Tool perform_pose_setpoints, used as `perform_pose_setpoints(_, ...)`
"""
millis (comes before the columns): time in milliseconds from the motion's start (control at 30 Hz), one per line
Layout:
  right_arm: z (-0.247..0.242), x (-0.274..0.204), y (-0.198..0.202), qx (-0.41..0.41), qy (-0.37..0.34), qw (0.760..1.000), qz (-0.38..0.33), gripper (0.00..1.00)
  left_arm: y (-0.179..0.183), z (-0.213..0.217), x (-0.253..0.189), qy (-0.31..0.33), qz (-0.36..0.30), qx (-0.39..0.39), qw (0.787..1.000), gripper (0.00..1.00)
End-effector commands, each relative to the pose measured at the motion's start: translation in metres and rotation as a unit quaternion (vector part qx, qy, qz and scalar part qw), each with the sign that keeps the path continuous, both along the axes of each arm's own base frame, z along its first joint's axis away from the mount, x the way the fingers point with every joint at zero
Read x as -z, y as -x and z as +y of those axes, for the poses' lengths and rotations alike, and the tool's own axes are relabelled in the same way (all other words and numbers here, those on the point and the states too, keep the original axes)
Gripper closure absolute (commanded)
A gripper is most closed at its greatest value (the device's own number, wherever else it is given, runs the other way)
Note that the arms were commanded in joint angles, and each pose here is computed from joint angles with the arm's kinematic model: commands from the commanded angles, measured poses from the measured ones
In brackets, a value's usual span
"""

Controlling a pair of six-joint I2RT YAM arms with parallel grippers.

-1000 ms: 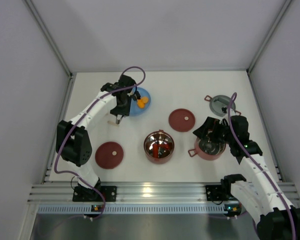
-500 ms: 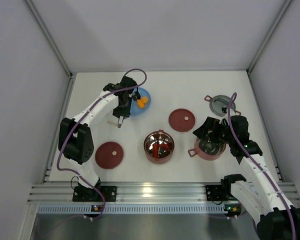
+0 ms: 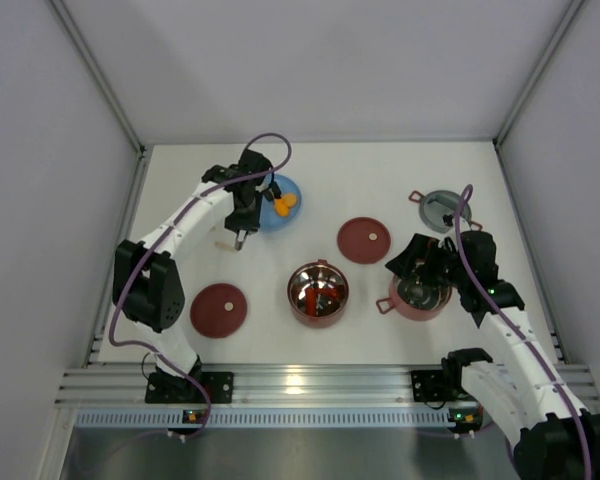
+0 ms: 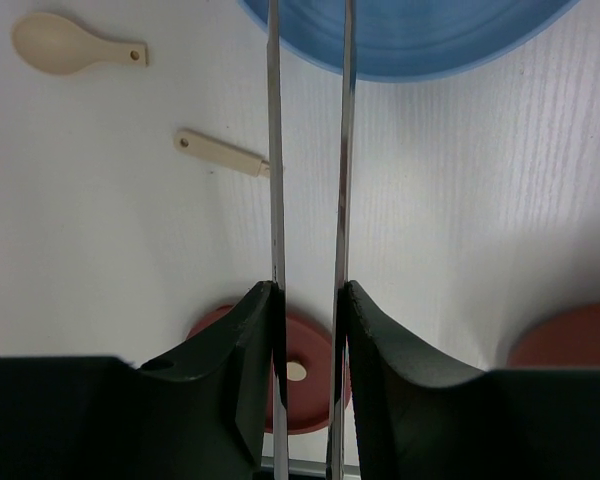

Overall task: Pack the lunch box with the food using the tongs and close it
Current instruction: Pick up the fake food from the plate.

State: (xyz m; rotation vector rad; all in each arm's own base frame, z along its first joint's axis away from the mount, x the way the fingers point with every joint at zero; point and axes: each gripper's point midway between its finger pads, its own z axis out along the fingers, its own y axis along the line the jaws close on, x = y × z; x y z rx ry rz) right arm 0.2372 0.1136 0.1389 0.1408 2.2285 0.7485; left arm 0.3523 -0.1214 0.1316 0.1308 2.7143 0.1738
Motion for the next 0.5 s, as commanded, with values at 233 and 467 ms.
perform_pose_setpoints(233,0.0,-0.006,-0.005,-0.001,-0.004,1.0,-0.014,0.01,-0.011,-0.006,-0.062,0.04,-0.086,-0.001,0.996,0.76)
perform_pose_setpoints(467,0.0,-0.006,-0.005,-0.001,-0.004,1.0,-0.014,0.01,-0.01,-0.004,-0.06,0.036,-0.08,0.0,0.996,0.77)
